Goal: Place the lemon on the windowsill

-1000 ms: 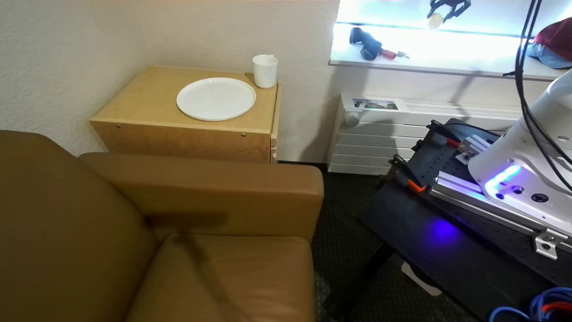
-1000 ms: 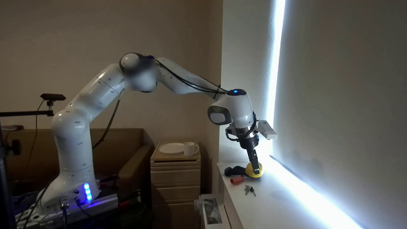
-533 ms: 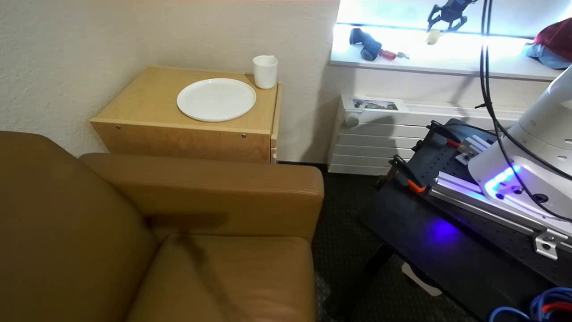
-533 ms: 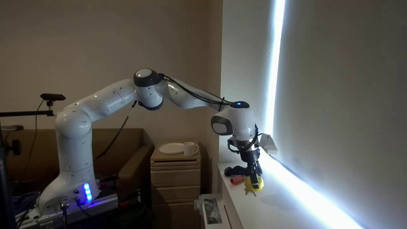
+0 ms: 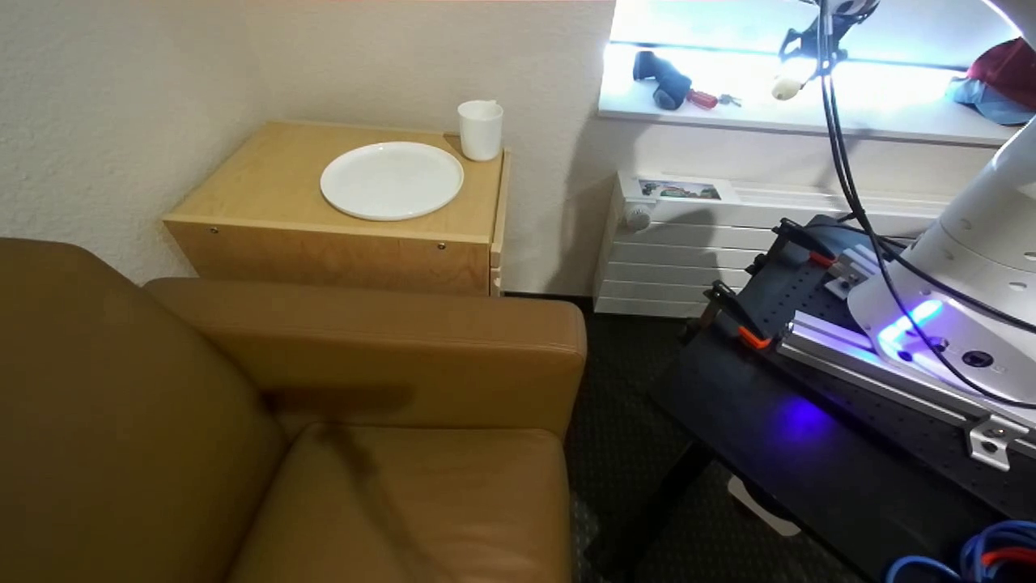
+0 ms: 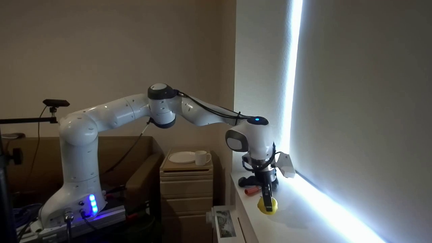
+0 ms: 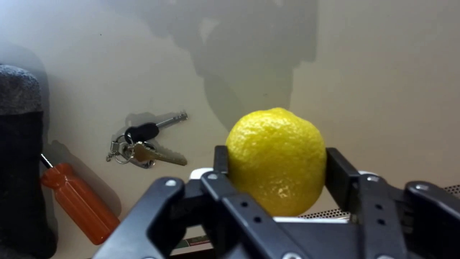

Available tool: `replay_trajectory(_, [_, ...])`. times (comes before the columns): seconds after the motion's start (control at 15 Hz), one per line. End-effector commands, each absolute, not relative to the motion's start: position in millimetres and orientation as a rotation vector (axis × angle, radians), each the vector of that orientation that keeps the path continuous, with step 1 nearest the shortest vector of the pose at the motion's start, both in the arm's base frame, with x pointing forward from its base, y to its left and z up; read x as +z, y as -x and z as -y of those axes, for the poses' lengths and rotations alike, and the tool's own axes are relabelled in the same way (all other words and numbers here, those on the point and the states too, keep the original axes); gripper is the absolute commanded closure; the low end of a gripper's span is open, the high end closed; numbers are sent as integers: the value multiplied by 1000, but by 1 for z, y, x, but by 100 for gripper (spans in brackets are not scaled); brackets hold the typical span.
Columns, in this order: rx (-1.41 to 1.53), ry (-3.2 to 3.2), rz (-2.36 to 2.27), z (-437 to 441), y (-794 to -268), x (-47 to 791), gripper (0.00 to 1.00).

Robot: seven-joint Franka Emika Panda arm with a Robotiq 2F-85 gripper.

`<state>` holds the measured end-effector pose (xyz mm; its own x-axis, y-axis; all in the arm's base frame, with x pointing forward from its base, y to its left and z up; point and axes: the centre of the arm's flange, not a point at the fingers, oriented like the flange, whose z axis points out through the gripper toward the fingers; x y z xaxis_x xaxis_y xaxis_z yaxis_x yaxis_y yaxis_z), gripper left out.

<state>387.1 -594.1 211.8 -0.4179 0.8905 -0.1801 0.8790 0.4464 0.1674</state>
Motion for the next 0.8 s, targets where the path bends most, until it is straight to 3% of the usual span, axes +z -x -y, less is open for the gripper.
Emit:
replay_trajectory(0.0, [93, -1527, -2444, 619, -431, 221, 58])
replay_trajectory(0.73, [197, -1461, -2493, 624, -447, 208, 58])
